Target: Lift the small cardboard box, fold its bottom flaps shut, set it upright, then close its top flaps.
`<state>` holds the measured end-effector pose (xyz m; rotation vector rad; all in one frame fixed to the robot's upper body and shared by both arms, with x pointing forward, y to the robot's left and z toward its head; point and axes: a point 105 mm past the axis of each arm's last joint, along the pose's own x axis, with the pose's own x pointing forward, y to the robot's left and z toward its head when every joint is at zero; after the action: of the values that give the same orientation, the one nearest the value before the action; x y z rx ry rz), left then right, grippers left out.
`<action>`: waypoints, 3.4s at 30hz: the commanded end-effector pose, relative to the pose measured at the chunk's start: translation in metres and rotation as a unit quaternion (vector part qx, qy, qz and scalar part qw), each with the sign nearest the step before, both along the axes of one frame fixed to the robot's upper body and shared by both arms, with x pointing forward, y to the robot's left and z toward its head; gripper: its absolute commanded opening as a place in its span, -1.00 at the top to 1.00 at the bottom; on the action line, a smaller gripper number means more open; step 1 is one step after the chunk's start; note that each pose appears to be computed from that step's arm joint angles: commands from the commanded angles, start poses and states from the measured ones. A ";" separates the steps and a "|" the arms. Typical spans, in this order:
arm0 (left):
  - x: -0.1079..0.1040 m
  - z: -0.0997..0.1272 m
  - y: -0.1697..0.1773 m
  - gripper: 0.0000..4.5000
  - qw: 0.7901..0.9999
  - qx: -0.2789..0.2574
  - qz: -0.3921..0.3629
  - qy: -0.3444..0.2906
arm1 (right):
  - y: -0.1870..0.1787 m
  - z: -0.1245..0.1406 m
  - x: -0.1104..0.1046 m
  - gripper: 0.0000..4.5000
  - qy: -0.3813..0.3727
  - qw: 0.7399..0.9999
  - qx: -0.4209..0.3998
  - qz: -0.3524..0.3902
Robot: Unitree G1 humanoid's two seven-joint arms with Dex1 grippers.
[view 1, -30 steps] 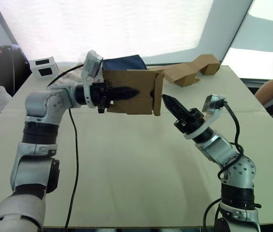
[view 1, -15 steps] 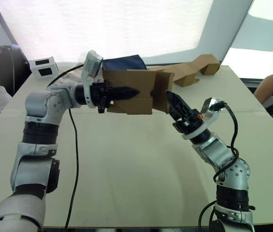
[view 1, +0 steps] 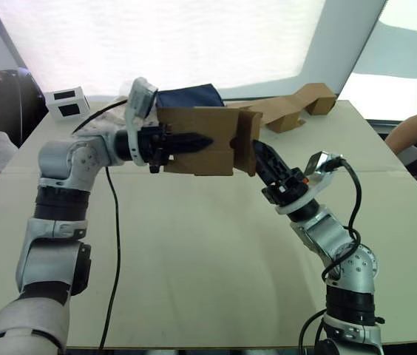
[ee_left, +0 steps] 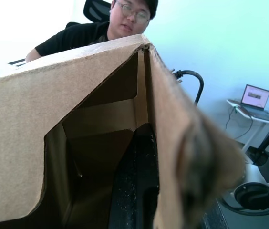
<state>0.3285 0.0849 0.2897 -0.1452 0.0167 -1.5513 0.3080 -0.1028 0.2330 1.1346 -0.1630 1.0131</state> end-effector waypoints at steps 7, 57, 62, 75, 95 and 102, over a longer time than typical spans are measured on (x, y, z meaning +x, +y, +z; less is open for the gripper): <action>-0.007 0.014 0.002 1.00 0.999 -0.013 -0.003 -0.032 | 0.004 0.009 0.001 -0.10 -0.015 1.000 0.016 -0.005; -0.009 0.004 -0.007 1.00 0.999 -0.012 -0.004 -0.030 | 0.020 0.019 0.005 -0.25 -0.001 0.998 0.066 -0.015; -0.008 0.002 -0.008 1.00 0.999 -0.010 -0.003 -0.031 | 0.026 0.018 0.005 -0.25 -0.001 0.998 0.063 -0.012; -0.005 -0.001 -0.016 1.00 0.999 -0.020 0.003 -0.029 | 0.043 0.022 -0.001 -0.25 -0.006 0.998 0.068 0.014; 0.001 0.004 -0.007 1.00 0.998 -0.038 0.028 -0.029 | 0.048 0.015 -0.006 -0.25 -0.009 0.999 0.027 0.018; 0.002 0.006 -0.004 1.00 0.998 -0.040 0.031 -0.028 | 0.022 0.009 0.001 -0.25 -0.003 1.000 0.016 -0.021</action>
<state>0.3333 0.0775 0.2778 -0.1862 -0.0210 -1.4891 0.3141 -0.0765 0.2319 1.1530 -0.1618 0.9533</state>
